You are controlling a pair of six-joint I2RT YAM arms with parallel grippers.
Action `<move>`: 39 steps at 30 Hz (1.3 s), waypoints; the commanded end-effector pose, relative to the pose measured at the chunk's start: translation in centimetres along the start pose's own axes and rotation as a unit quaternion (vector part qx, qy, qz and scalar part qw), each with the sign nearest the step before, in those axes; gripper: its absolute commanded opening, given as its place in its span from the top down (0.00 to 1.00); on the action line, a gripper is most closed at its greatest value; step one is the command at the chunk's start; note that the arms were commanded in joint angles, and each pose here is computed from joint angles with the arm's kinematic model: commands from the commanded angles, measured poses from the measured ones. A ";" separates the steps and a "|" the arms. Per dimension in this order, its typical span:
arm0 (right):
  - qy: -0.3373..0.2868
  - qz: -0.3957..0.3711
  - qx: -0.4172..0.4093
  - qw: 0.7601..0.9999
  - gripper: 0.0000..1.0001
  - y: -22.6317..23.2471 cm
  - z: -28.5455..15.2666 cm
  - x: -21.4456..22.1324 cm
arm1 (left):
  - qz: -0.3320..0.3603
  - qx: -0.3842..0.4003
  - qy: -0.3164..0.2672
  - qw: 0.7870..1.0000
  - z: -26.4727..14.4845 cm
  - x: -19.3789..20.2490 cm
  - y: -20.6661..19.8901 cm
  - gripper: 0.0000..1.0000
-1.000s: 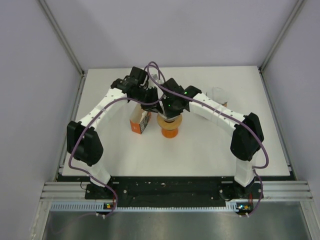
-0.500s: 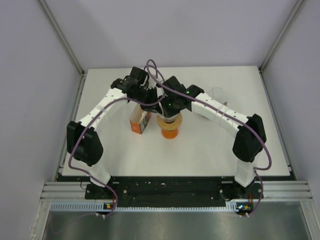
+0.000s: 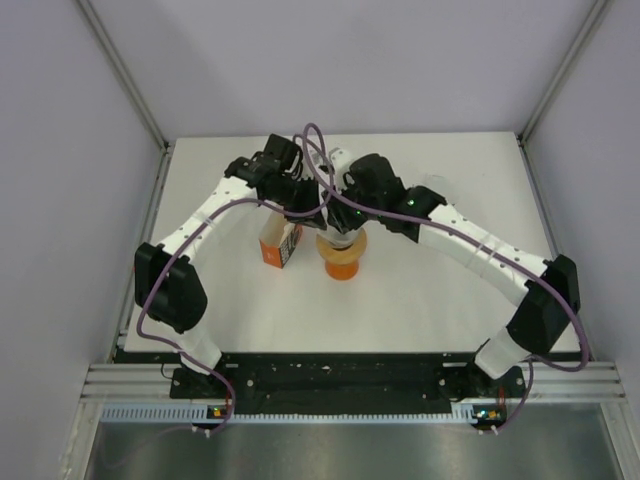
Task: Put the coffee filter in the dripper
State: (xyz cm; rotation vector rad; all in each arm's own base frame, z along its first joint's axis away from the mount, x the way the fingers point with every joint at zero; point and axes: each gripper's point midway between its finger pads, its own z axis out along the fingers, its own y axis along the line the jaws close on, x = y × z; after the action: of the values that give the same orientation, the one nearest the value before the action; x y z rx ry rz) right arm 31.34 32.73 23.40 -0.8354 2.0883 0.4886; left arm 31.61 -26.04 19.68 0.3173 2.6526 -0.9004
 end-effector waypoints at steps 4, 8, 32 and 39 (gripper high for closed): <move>-0.184 -0.149 -0.113 0.965 0.45 4.7 -5.8 -4.4 | -0.006 0.007 -0.010 1.000 -0.9 -0.7 -0.7 1.00; -0.212 -0.239 -0.109 0.941 0.36 7.0 -6.5 -2.8 | -0.006 0.007 -0.012 1.000 -0.9 -0.9 -0.7 1.00; 0.002 -0.341 0.037 0.939 0.39 5.5 1.6 1.5 | -0.005 0.013 -0.011 1.000 -0.9 -1.0 -1.0 1.00; 0.055 -0.344 0.058 0.936 0.57 4.4 2.2 2.8 | -0.002 0.011 -0.014 1.000 -1.0 -1.2 -1.0 1.00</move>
State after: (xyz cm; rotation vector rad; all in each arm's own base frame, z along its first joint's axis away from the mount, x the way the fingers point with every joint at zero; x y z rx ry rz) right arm 28.46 36.48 20.64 -1.4304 1.6971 -0.0132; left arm 31.60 -25.45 19.55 0.2804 2.6813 -0.8821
